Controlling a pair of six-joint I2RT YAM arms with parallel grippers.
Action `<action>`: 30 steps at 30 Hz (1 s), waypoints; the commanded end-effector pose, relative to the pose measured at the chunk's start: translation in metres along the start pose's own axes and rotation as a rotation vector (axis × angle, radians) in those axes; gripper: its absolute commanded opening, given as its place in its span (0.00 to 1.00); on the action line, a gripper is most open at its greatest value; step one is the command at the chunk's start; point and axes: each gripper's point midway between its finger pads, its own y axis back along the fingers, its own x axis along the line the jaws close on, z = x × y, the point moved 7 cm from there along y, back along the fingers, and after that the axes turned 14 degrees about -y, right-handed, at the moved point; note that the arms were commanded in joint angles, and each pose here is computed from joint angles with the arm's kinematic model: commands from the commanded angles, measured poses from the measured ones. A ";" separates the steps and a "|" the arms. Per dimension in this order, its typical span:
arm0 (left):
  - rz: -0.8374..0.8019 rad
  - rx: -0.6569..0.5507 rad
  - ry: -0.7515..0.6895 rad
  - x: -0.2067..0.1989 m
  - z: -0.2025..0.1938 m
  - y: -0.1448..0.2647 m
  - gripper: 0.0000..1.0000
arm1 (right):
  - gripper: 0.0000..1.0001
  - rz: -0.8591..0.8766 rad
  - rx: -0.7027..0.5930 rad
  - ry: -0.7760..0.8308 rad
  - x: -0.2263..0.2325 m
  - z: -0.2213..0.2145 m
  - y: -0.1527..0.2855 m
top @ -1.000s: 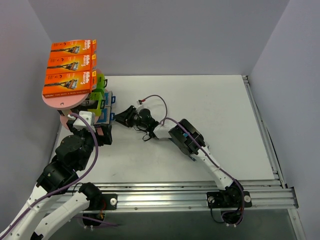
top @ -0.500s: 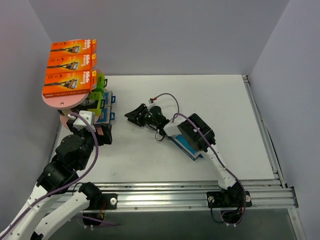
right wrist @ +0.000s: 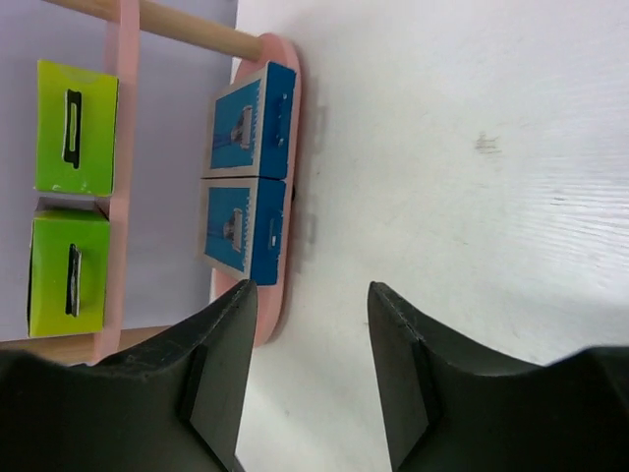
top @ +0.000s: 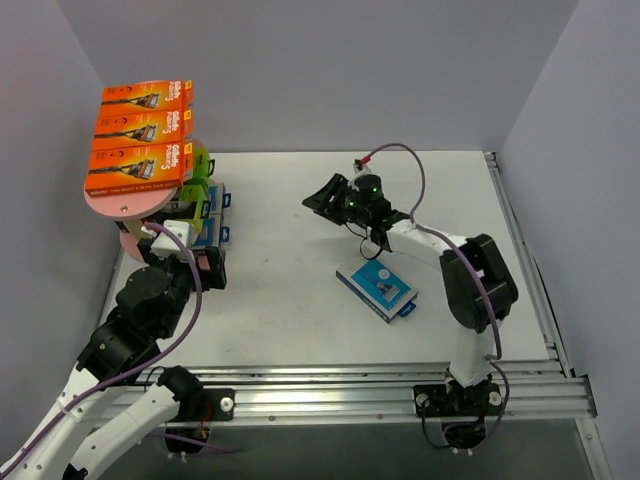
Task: Place and organize the shaving razors onto the shelf
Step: Grab a shaving razor with the right arm
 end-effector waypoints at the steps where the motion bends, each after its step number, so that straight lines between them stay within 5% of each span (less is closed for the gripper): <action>1: -0.006 -0.039 0.014 -0.001 0.008 -0.004 0.94 | 0.45 -0.141 -0.041 0.142 0.000 0.007 0.048; 8: -0.013 -0.040 0.008 -0.003 0.007 -0.006 0.94 | 0.52 -0.352 -0.213 0.110 -0.035 0.016 0.128; 14: -0.034 -0.048 -0.007 -0.005 0.006 -0.007 0.94 | 0.74 -0.441 -0.371 0.056 -0.056 0.012 0.185; 23: -0.040 -0.047 -0.004 -0.006 0.006 -0.006 0.98 | 0.42 -0.557 -0.418 -0.075 -0.103 -0.017 0.231; 30: -0.047 -0.031 -0.003 -0.008 0.004 -0.009 0.95 | 0.44 -0.615 -0.424 -0.158 -0.137 -0.038 0.247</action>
